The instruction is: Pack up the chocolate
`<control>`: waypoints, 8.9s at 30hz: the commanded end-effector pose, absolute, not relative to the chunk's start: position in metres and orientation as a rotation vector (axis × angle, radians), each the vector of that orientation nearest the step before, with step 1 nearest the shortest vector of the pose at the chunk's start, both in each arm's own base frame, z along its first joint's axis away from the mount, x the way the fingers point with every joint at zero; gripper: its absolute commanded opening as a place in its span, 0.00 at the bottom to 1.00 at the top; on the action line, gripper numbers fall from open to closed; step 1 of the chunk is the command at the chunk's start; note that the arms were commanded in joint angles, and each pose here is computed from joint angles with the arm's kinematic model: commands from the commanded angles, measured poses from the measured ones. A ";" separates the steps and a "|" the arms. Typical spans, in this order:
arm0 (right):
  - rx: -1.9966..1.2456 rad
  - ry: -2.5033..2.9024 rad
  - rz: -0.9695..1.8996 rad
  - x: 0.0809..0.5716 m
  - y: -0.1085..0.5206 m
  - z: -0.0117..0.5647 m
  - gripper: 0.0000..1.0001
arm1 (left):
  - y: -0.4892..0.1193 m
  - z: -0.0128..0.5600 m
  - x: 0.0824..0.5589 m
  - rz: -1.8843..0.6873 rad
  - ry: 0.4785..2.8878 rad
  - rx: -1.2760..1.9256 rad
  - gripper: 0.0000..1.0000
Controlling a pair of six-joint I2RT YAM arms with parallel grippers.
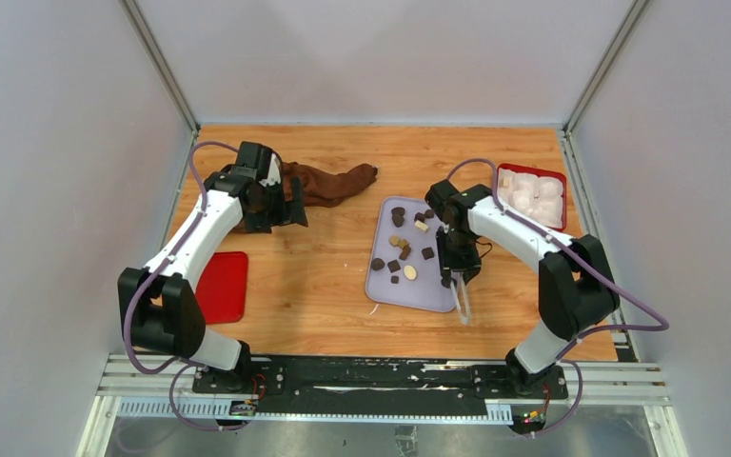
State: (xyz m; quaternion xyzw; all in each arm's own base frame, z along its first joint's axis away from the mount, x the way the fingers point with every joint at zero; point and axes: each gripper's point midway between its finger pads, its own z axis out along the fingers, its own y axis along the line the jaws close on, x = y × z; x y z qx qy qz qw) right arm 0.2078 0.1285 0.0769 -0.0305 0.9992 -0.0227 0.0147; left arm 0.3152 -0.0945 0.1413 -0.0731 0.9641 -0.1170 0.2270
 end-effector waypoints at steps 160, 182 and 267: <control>0.169 2.909 -0.254 0.367 -0.025 0.121 0.33 | -0.092 0.145 0.317 -0.305 2.675 -0.206 1.00; -0.129 2.959 0.002 0.241 0.091 0.126 0.20 | -0.094 0.143 0.324 -0.305 2.678 -0.209 1.00; -0.143 2.851 -0.192 0.292 0.096 0.129 0.00 | -0.089 0.148 0.303 -0.304 2.657 -0.230 0.99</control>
